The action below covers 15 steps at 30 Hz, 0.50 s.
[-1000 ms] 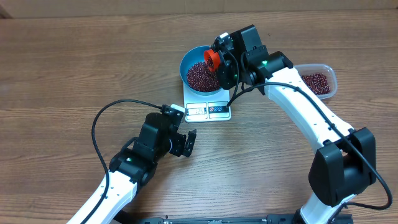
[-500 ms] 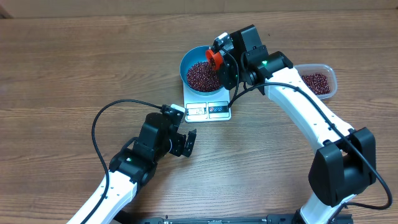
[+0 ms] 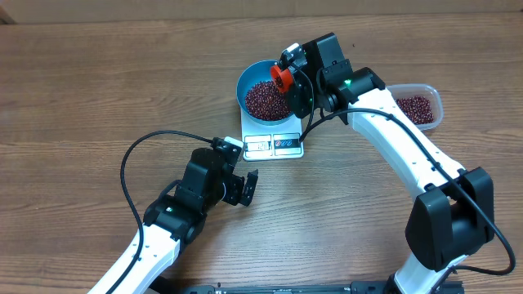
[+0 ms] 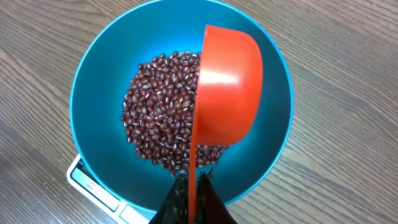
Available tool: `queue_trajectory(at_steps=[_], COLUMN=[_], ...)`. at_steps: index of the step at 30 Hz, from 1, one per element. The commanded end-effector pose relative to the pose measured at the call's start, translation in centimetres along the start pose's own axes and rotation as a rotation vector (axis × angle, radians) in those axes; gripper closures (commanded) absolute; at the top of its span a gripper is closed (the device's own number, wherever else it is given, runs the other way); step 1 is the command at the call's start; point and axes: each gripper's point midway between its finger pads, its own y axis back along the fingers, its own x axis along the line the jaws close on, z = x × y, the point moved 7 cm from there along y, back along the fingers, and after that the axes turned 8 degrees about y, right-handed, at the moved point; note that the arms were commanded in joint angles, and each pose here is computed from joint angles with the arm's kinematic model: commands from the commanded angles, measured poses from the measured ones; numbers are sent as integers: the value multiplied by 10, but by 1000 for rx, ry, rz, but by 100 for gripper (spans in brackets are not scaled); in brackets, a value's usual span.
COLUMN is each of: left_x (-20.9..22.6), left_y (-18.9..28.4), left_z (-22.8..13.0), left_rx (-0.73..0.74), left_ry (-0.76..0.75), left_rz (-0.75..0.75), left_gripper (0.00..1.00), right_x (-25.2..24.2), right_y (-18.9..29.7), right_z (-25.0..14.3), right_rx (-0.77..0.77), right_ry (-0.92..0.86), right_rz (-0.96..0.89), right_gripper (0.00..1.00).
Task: Scoop item into bowl and weigh 150g on scale
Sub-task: 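Tip the red scoop with the right gripper to pour beans into the bowl, then move the empty scoop with the right gripper back to the bean container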
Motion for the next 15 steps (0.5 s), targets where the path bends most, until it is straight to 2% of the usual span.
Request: queue_trajectory(at_steps=[1,15], left_x=[2,2], left_y=[-2,-2], left_z=[-2,-2], left_rx=[7,7], left_ry=[17,17], left_rz=[12,12], left_gripper=[0,0], right_x=[-4,-8], right_y=[5,6], right_z=[10,16], right_rx=[-30,-57], right_ry=[19,162], right_rz=[-26,-67], right_gripper=[96,96])
